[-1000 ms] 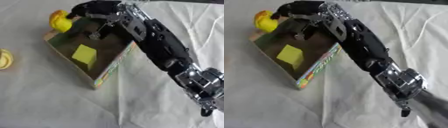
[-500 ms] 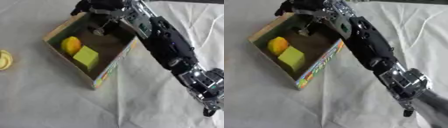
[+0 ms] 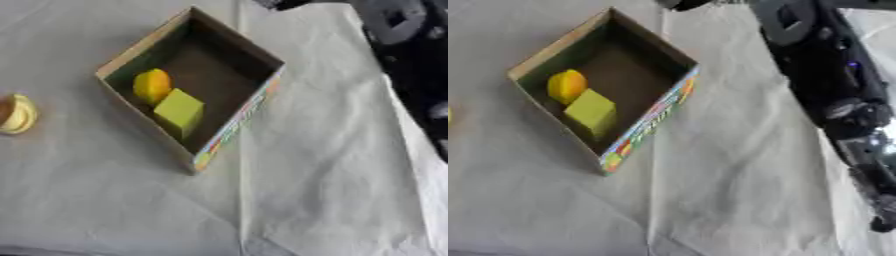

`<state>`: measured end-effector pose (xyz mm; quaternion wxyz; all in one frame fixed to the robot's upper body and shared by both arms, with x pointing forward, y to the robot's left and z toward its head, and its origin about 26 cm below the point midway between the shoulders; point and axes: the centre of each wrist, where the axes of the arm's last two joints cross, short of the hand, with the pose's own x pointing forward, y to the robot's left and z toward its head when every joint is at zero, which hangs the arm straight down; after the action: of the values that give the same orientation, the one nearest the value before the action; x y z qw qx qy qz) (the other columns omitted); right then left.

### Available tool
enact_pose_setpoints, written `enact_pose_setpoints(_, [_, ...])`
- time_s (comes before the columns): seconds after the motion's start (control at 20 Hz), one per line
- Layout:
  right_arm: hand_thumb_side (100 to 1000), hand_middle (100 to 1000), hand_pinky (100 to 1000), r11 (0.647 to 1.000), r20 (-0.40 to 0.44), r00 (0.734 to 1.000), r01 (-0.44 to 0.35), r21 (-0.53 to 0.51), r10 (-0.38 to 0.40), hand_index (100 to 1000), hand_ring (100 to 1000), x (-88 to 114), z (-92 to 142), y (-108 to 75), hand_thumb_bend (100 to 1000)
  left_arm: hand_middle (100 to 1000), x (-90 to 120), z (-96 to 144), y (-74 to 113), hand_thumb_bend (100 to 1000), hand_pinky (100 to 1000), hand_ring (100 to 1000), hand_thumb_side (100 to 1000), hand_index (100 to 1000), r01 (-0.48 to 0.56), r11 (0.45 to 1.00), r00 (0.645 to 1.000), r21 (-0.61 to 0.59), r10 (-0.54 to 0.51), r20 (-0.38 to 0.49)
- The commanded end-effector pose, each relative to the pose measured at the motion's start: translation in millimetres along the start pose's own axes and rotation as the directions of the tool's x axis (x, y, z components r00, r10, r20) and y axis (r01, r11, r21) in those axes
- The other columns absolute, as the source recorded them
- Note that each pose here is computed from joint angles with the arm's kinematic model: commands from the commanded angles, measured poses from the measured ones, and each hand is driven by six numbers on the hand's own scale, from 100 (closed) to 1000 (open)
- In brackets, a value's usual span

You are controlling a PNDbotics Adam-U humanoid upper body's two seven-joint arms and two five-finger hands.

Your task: Pick up objects on the table and place them in the box.

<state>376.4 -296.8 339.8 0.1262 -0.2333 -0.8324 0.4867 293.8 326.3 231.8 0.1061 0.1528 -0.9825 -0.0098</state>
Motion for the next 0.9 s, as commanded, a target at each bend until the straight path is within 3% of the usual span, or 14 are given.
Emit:
enact_pose_setpoints(0.05, [315,708,892,0.986,0.044,0.998,0.052,-0.156,-0.046,890,846,30.6,33.4,-63.2,100,758,5.8,-11.1,16.4,100,810,752,384,837,0.095,0.994,0.995,-0.062,-0.094,0.015])
enact_pose_setpoints(0.15, [322,699,891,0.968,0.036,0.993,0.117,-0.223,-0.112,887,838,45.5,58.3,-72.4,100,760,7.4,-12.2,26.5,100,812,754,357,838,0.173,0.977,0.985,-0.123,-0.175,-0.004])
enact_pose_setpoints(0.25, [235,695,889,0.947,0.026,0.988,0.154,-0.283,-0.153,878,834,59.3,77.4,-73.2,100,766,9.7,-14.7,37.5,100,817,765,271,844,0.274,0.939,0.959,-0.209,-0.283,-0.015])
enact_pose_setpoints(0.35, [179,692,886,0.934,0.003,0.988,0.145,-0.325,-0.152,873,831,61.1,98.1,-68.7,100,773,12.5,-17.7,47.4,100,825,782,204,856,0.384,0.861,0.911,-0.334,-0.411,-0.012])
enact_pose_setpoints(0.55, [100,693,884,0.915,-0.022,0.992,0.107,-0.39,-0.125,870,829,56.8,133.3,-52.3,100,796,15.9,-26.3,53.9,100,844,818,195,912,0.49,0.634,0.808,-0.598,-0.587,0.04])
enact_pose_setpoints(0.6, [100,692,884,0.906,-0.023,0.993,0.097,-0.412,-0.117,868,827,56.2,139.5,-49.4,100,807,15.5,-28.9,54.8,100,854,831,201,923,0.498,0.562,0.782,-0.66,-0.62,0.061])
enact_pose_setpoints(0.65, [107,692,884,0.898,-0.026,0.994,0.086,-0.433,-0.108,867,827,55.9,145.0,-47.1,100,820,14.2,-31.6,56.1,146,863,848,100,929,0.502,0.482,0.754,-0.718,-0.65,0.091])
enact_pose_setpoints(0.7, [100,693,884,0.89,-0.029,0.995,0.074,-0.45,-0.097,865,826,55.6,149.8,-45.1,100,830,12.5,-34.6,57.6,158,873,860,127,932,0.506,0.402,0.727,-0.763,-0.675,0.126])
enact_pose_setpoints(0.8, [100,695,884,0.88,-0.036,0.997,0.049,-0.472,-0.075,865,828,55.4,157.6,-41.5,100,851,7.0,-39.3,61.0,307,903,887,100,936,0.504,0.267,0.68,-0.821,-0.709,0.187])
enact_pose_setpoints(0.9, [100,694,884,0.874,-0.046,0.997,0.03,-0.484,-0.06,864,826,55.4,163.0,-38.0,100,862,0.1,-43.4,63.9,434,925,905,100,937,0.486,0.173,0.651,-0.857,-0.726,0.223])
